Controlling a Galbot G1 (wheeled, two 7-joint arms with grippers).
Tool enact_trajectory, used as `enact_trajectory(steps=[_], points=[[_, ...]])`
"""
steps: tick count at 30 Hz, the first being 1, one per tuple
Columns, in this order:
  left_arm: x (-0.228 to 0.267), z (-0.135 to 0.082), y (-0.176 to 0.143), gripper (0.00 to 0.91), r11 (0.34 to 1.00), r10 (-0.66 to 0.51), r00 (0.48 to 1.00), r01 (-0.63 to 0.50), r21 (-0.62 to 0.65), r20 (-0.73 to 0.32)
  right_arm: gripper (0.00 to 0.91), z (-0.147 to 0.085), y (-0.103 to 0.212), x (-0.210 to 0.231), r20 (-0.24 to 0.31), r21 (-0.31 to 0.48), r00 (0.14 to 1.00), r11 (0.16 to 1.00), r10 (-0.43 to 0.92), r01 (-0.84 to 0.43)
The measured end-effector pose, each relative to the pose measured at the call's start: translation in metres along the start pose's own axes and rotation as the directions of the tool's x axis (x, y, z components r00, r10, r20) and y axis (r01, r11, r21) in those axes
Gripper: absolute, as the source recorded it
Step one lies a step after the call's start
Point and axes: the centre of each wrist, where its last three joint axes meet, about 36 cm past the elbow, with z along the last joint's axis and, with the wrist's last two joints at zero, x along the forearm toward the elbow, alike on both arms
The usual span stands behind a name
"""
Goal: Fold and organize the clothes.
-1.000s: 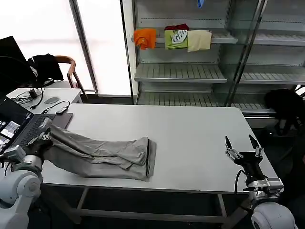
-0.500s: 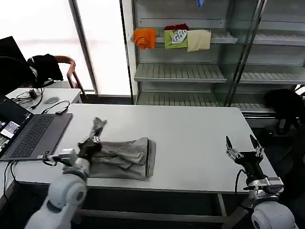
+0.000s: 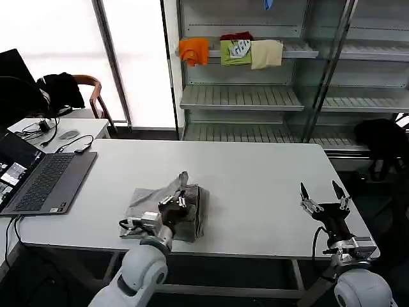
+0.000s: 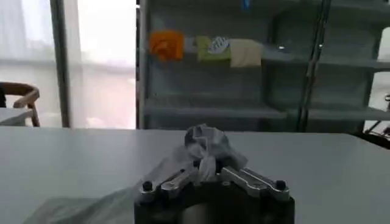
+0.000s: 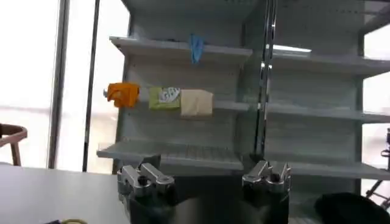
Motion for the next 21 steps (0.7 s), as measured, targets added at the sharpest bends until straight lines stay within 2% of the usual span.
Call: enact_trajectory(steps=[4, 5, 6, 7, 17, 21], points=[[-0.007, 0.003, -0.012, 0.01, 1.0, 0.012, 1.0, -0.012, -0.008, 0.004, 0.907, 0.0, 0.002, 0.0, 0.0, -0.005, 1.0, 1.0, -0.001, 0.001], [-0.009, 0.004, -0.014, 0.081, 1.0, 0.012, 1.0, -0.012, -0.012, 0.004, 0.907, 0.001, 0.002, 0.0, 0.0, -0.005, 1.0, 1.0, -0.001, 0.001], [-0.011, 0.005, -0.016, 0.474, 1.0, 0.012, 1.0, -0.012, -0.016, 0.004, 0.907, 0.001, 0.002, 0.0, 0.0, -0.005, 1.0, 1.0, -0.001, 0.001], [-0.013, 0.006, -0.017, 0.907, 1.0, 0.014, 1.0, -0.014, -0.02, 0.004, 0.907, 0.001, 0.001, 0.001, 0.0, -0.005, 1.0, 1.0, -0.001, 0.001], [-0.016, 0.024, -0.026, 0.907, 0.995, 0.031, 0.999, -0.032, -0.089, -0.012, 0.907, 0.001, 0.002, 0.001, 0.003, -0.005, 1.0, 1.0, -0.004, 0.004], [-0.013, 0.022, -0.033, 0.907, 0.989, 0.04, 0.999, -0.035, -0.144, 0.032, 0.907, 0.001, 0.004, 0.0, 0.005, -0.008, 1.0, 1.0, -0.005, 0.005]])
